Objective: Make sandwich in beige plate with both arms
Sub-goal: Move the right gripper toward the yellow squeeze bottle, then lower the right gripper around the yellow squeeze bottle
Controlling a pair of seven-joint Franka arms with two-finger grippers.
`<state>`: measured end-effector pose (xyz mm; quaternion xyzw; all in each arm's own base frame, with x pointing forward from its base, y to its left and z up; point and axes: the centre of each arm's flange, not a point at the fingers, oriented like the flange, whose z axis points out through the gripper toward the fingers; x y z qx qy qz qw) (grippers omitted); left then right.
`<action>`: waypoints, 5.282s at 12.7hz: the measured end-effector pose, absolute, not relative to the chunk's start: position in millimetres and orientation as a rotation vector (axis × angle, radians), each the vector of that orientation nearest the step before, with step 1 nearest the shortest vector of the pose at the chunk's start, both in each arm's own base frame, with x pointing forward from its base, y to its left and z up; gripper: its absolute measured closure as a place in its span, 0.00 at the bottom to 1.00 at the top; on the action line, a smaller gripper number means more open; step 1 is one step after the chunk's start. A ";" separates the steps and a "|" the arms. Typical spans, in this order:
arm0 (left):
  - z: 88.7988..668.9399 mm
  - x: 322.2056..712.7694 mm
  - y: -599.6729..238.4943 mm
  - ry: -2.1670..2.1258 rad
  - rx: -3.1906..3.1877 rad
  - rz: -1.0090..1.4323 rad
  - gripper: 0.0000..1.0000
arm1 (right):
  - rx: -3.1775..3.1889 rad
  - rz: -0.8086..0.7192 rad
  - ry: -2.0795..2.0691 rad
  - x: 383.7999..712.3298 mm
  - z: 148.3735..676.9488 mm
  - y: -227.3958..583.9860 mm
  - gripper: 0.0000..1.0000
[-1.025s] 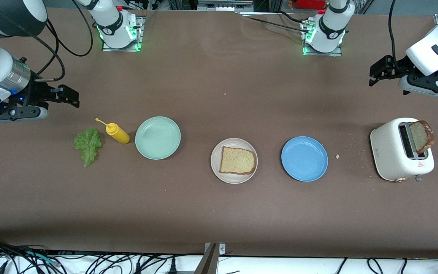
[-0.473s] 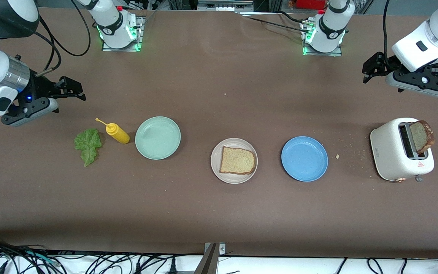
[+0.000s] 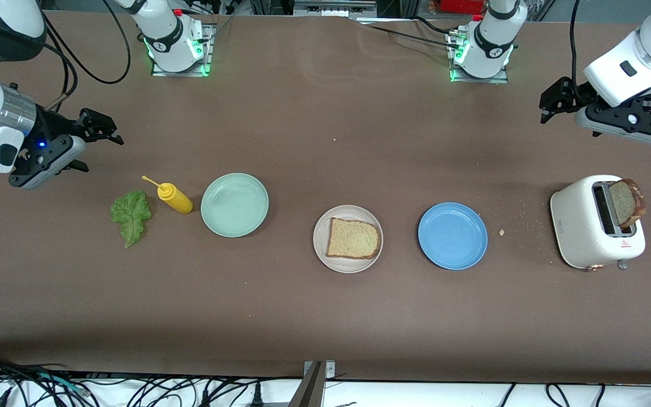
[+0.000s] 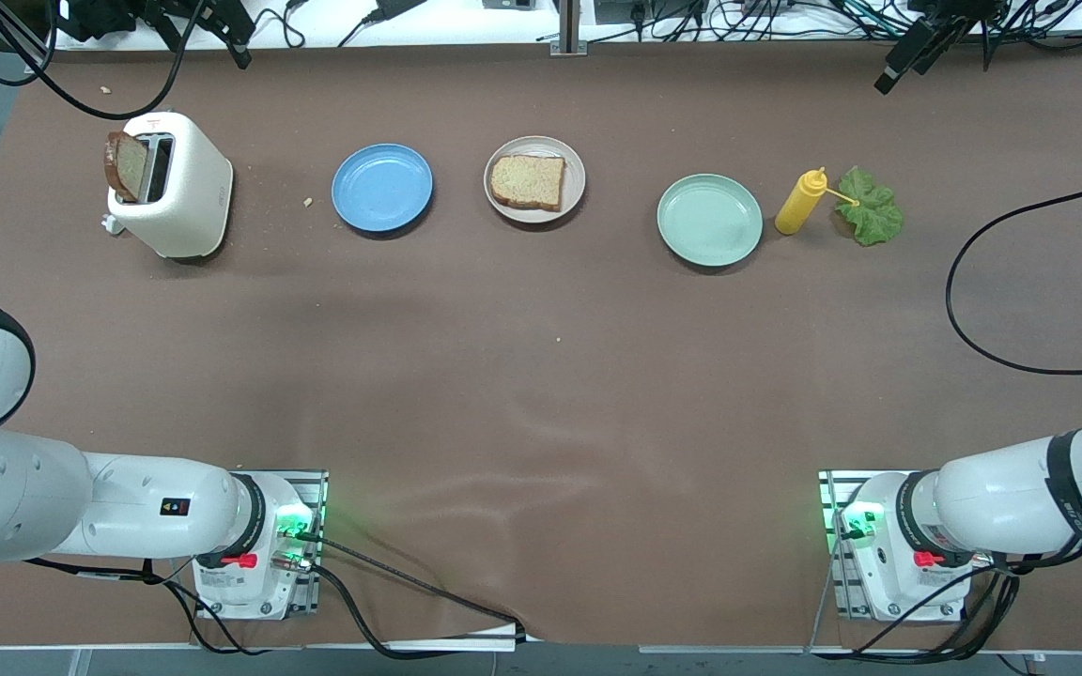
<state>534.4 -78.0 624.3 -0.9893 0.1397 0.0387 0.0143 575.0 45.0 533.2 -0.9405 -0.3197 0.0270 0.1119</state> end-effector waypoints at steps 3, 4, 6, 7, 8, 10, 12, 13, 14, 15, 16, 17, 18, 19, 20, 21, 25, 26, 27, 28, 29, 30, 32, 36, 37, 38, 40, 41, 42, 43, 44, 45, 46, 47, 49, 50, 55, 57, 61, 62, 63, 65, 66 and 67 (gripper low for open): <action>624.2 534.3 -77.9 0.435 -3.080 0.122 0.00 | -2.666 0.038 -1.062 575.2 532.4 43.3 0.00; 624.2 534.3 -77.7 0.434 -3.080 0.122 0.00 | -2.636 0.029 -1.098 575.4 530.3 40.2 0.00; 624.2 534.3 -77.3 0.433 -3.080 0.123 0.00 | -2.579 0.008 -1.157 576.5 525.0 33.4 0.00; 624.0 534.1 -77.0 0.432 -3.080 0.126 0.00 | -2.549 -0.005 -1.178 577.5 522.6 31.2 0.00; 623.8 533.8 -76.7 0.432 -3.080 0.131 0.00 | -2.514 -0.023 -1.198 578.8 519.8 28.7 0.00; 623.7 533.8 -76.6 0.431 -3.080 0.132 0.00 | -2.432 -0.068 -1.232 583.1 510.4 18.5 0.00; 623.7 533.9 -75.6 0.428 -3.081 0.132 0.00 | -2.382 -0.094 -1.240 585.9 501.8 3.2 0.00; 623.7 534.0 -74.9 0.426 -3.081 0.132 0.00 | -2.365 -0.101 -1.258 586.3 499.2 -1.8 0.00; 623.7 534.0 -74.5 0.425 -3.081 0.132 0.00 | -2.339 -0.113 -1.288 586.6 496.8 -4.8 0.00; 623.7 534.0 -74.3 0.425 -3.081 0.132 0.00 | -2.302 -0.136 -1.313 587.5 492.9 -8.9 0.00; 623.7 534.1 -74.1 0.424 -3.081 0.132 0.00 | -2.259 -0.157 -1.335 588.6 486.4 -15.0 0.00; 623.7 534.1 -74.0 0.424 -3.082 0.133 0.00 | -2.215 -0.173 -1.356 589.9 476.9 -22.0 0.00; 623.7 534.1 -73.9 0.424 -3.082 0.133 0.00 | -2.165 -0.195 -1.376 591.3 465.1 -29.4 0.00; 623.7 534.1 -73.9 0.424 -3.082 0.133 0.00 | -2.114 -0.218 -1.401 593.2 451.0 -36.7 0.00; 623.7 534.1 -73.9 0.423 -3.082 0.133 0.00 | -2.063 -0.237 -1.431 595.3 434.9 -45.2 0.00; 623.7 534.1 -73.6 0.423 -3.082 0.133 0.00 | -2.012 -0.260 -1.451 597.0 417.5 -54.7 0.00; 623.6 534.3 -71.1 0.416 -3.083 0.134 0.00 | -1.854 -0.341 -1.501 597.7 361.6 -87.7 0.00; 623.6 534.4 -70.8 0.415 -3.083 0.135 0.00 | -1.830 -0.359 -1.510 596.9 352.2 -95.0 0.00; 623.6 534.3 -70.7 0.414 -3.083 0.135 0.00 | -1.811 -0.377 -1.513 596.0 345.0 -100.6 0.00; 623.6 534.4 -70.6 0.414 -3.083 0.135 0.00 | -1.794 -0.396 -1.513 594.1 338.3 -106.0 0.00; 623.6 534.4 -70.2 0.413 -3.083 0.135 0.00 | -1.778 -0.411 -1.514 590.8 330.2 -111.8 0.00; 623.5 534.4 -69.8 0.412 -3.083 0.136 0.00 | -1.757 -0.430 -1.513 587.7 320.6 -117.6 0.00; 623.5 534.3 -69.9 0.412 -3.083 0.137 0.00 | -1.713 -0.470 -1.513 583.5 298.3 -126.9 0.00; 622.8 533.1 -69.9 0.412 -3.082 0.152 0.00 | -1.640 -0.513 -1.546 578.8 266.3 -136.9 0.00; 622.7 533.0 -69.8 0.412 -3.082 0.154 0.00 | -1.617 -0.533 -1.559 578.3 260.7 -137.6 0.00; 622.6 532.9 -69.8 0.412 -3.082 0.156 0.00 | -1.594 -0.553 -1.575 577.9 255.4 -137.8 0.00; 622.5 532.7 -69.5 0.411 -3.082 0.158 0.00 | -1.549 -0.578 -1.604 576.4 243.0 -137.7 0.00; 622.5 532.8 -69.1 0.410 -3.083 0.158 0.00 | -1.530 -0.585 -1.611 575.3 234.9 -137.3 0.00; 622.5 532.8 -68.7 0.409 -3.083 0.159 0.00 | -1.512 -0.596 -1.615 574.4 226.9 -136.7 0.00; 622.4 532.7 -68.5 0.408 -3.083 0.160 0.00 | -1.496 -0.607 -1.617 573.5 219.0 -136.0 0.00; 622.4 532.7 -68.3 0.408 -3.083 0.161 0.00 | -1.481 -0.616 -1.619 572.4 211.5 -135.5 0.00; 622.3 532.7 -68.0 0.407 -3.083 0.162 0.00 | -1.467 -0.629 -1.621 571.5 203.1 -135.0 0.00; 622.3 532.7 -67.9 0.407 -3.083 0.162 0.00 | -1.456 -0.651 -1.622 571.3 194.6 -134.3 0.00; 622.3 532.7 -67.8 0.406 -3.083 0.162 0.00 | -1.446 -0.672 -1.622 570.7 185.0 -133.6 0.00; 622.3 532.6 -67.7 0.406 -3.083 0.162 0.00 | -1.425 -0.693 -1.620 568.1 167.6 -132.1 0.00; 622.3 532.6 -67.7 0.406 -3.083 0.163 0.00 | -1.419 -0.704 -1.617 567.2 161.1 -131.4 0.00; 622.3 532.8 -66.2 0.402 -3.084 0.163 0.00 | -1.397 -0.788 -1.552 568.7 139.3 -115.4 0.00; 622.2 532.9 -64.7 0.397 -3.084 0.163 0.00 | -1.388 -0.815 -1.524 571.2 133.2 -103.3 0.00; 622.2 534.5 -49.9 0.370 -3.090 0.165 0.00 | -1.362 -0.845 -1.494 577.2 127.3 -74.8 0.00; 622.2 534.6 -48.6 0.368 -3.090 0.165 0.00 | -1.359 -0.852 -1.488 578.4 125.6 -69.1 0.00; 622.2 534.6 -47.9 0.367 -3.090 0.165 0.00 | -1.357 -0.857 -1.484 579.4 123.8 -64.2 0.00; 622.2 534.6 -47.7 0.368 -3.090 0.166 0.00 | -1.356 -0.865 -1.474 580.5 119.3 -56.2 0.00; 622.2 534.6 -47.7 0.368 -3.090 0.166 0.00 | -1.359 -0.868 -1.472 581.0 116.3 -52.9 0.00; 622.2 534.6 -47.7 0.368 -3.090 0.166 0.00 | -1.361 -0.871 -1.469 581.4 113.9 -49.7 0.00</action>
